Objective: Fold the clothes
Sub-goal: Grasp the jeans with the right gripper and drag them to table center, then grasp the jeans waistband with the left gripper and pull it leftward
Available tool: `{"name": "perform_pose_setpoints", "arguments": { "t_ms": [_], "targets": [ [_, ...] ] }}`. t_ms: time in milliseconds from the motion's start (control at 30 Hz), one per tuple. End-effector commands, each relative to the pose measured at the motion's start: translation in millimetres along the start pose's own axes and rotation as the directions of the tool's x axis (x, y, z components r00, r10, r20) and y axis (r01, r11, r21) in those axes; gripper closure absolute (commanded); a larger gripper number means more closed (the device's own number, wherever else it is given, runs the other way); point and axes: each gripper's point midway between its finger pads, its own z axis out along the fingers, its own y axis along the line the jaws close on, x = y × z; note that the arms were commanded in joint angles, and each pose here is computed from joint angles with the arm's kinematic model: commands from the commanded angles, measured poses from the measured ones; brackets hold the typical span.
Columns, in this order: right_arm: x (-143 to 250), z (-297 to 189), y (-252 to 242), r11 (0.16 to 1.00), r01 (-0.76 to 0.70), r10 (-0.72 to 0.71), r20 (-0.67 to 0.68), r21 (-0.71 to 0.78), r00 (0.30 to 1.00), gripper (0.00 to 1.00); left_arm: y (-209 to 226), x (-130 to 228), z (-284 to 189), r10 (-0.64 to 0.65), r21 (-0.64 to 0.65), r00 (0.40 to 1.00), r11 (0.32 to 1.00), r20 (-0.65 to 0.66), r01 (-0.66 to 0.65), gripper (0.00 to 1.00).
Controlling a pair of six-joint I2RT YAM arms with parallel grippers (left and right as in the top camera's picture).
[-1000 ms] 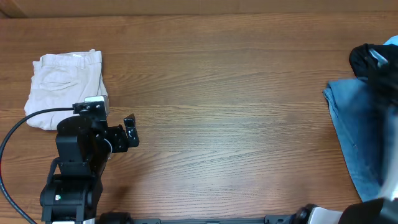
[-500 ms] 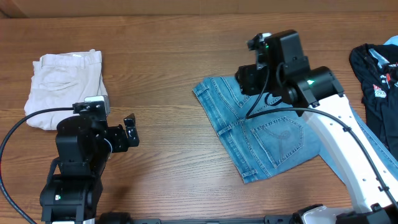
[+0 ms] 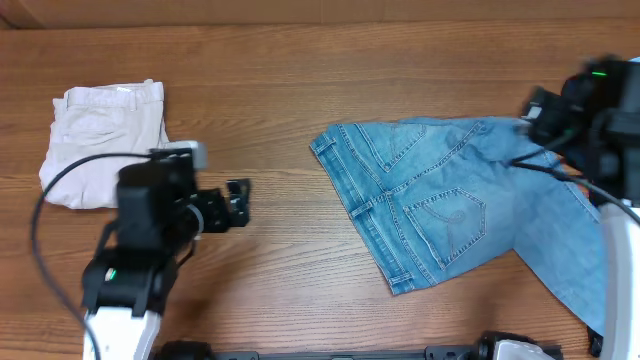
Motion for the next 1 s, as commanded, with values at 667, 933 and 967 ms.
{"name": "perform_pose_setpoints", "arguments": {
  "t_ms": [667, 933, 967],
  "targets": [
    [-3, -4, -35, 0.990, -0.142, 0.143, -0.024, 0.015, 0.990, 0.07, -82, 36, 201, -0.103, 0.118, 0.984, 0.986, -0.146, 0.120, 0.00],
    [-2, -4, -35, 0.990, -0.142, 0.143, -0.029, 0.017, 0.989, 0.07, -70, 43, 247, -0.123, 0.125, 0.986, 0.983, -0.115, 0.137, 0.02],
    [-2, -4, -35, 0.990, -0.142, 0.143, -0.030, 0.017, 0.989, 0.07, -70, 43, 251, -0.123, 0.130, 0.987, 0.982, -0.106, 0.137, 0.03]
  ]
}}
